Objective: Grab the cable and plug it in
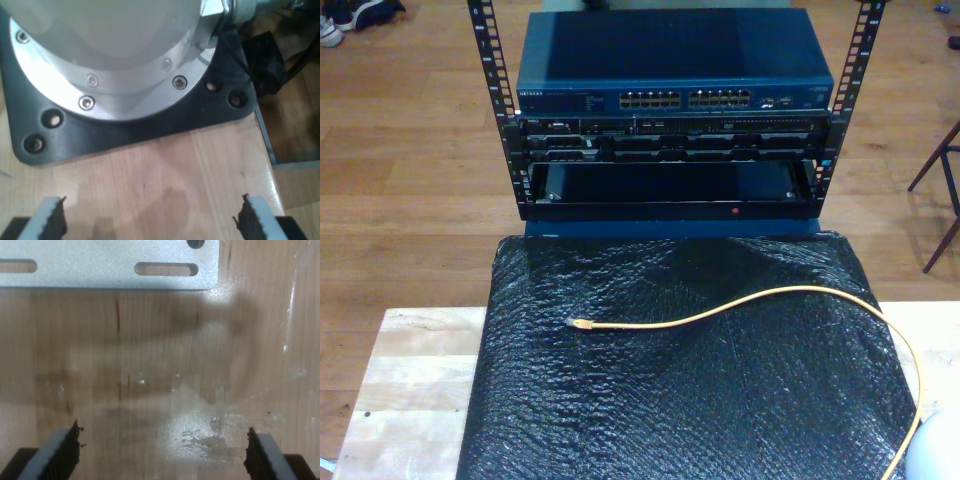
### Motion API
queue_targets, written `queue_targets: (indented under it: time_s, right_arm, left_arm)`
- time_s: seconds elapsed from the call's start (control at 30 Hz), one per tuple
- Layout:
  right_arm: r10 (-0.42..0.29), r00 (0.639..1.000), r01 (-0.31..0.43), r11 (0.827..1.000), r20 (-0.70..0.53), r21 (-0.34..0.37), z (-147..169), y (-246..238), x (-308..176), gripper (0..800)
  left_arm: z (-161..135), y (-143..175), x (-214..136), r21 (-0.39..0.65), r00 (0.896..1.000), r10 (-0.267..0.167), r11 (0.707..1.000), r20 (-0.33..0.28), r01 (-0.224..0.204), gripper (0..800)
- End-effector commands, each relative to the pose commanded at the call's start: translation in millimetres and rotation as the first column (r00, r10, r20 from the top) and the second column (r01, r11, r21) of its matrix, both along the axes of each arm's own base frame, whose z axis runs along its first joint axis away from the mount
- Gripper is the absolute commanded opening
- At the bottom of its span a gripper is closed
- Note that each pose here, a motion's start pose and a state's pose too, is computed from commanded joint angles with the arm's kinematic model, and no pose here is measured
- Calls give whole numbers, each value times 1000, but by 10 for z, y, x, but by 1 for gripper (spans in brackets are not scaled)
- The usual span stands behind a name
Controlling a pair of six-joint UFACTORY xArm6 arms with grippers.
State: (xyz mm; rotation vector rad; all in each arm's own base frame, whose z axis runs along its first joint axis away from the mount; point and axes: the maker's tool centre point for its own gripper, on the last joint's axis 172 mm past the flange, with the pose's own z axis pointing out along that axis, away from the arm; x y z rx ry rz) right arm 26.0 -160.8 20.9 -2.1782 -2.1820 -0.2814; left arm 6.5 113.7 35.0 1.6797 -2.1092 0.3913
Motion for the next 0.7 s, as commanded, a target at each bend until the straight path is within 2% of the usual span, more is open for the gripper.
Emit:
queue_targets:
  time_s: [0.43, 0.7]
  right_arm:
    - [8, 1000, -8, 1000, 2, -17, 153, -119, 18, 798]
    - [20, 1000, -21, 999, 16, 42, 515, -158, 71, 797]
  left_arm:
    - [44, 34, 4, 4, 1000, 7, 1000, -4, -7, 800]
    - [336, 132, 8, -15, 1000, 11, 1000, -15, -11, 800]
